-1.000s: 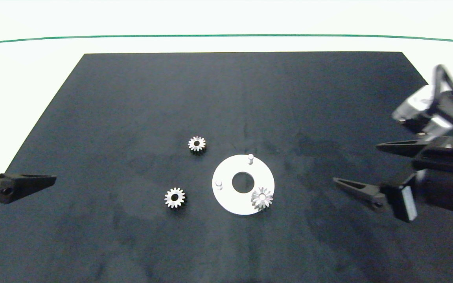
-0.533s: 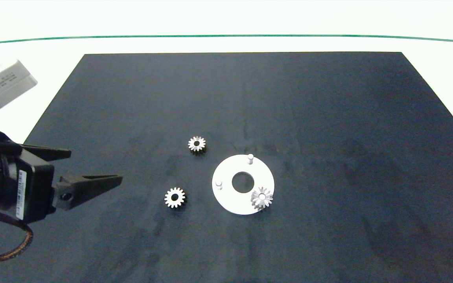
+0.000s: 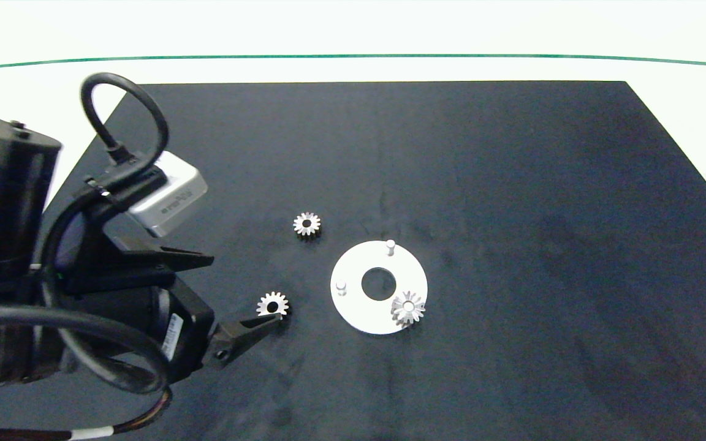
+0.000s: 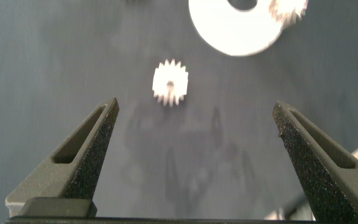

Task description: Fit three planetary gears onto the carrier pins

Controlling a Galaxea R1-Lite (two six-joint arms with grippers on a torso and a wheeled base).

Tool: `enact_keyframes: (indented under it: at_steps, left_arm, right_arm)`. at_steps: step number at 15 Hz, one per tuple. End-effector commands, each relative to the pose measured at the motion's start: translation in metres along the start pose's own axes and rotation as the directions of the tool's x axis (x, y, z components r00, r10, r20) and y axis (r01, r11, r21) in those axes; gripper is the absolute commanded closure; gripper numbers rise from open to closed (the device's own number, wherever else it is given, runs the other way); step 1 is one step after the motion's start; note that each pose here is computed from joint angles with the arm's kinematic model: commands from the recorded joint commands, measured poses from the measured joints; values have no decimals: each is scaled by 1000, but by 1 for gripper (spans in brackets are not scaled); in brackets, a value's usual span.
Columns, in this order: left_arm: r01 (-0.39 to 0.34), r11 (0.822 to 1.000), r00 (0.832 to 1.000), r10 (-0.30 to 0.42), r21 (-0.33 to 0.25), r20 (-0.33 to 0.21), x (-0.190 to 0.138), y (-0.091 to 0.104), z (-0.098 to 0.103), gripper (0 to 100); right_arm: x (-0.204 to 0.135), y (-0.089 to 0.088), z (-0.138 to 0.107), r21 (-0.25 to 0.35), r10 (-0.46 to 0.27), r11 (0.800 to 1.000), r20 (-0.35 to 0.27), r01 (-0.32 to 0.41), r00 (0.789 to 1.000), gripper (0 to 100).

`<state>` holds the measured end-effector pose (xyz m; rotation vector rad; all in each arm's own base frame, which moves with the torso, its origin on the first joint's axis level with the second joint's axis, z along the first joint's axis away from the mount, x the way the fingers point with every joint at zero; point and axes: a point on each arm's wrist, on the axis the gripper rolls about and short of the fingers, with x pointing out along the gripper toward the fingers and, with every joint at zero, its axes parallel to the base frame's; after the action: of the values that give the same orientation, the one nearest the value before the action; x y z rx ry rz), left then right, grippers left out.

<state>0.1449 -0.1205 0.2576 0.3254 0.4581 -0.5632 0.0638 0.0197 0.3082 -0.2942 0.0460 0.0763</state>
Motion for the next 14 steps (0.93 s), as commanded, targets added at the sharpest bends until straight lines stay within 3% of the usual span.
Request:
enact_keyframes:
  at_steps: [1,4,8,14]
  left_arm:
    - [-29,997,992,37,71,-122,49,-1,-7,0]
    - [-33,994,980,52,100,-192,76,2,-10,0]
    - [-55,994,976,72,90,-204,91,9,-3,0]
    - [-41,994,969,63,97,-238,99,6,-9,0]
  right_arm:
    - [-6,-1,-4,-4,-2,1000,7,2,1000,0]
    - [-4,1,-7,-16,5,1000,-6,-5,1000,0]
    - [-11,-1,-9,-11,6,1000,12,-6,1000,0]
    - [-8,0,-9,-13,13,1000,5,-13,1000,0]
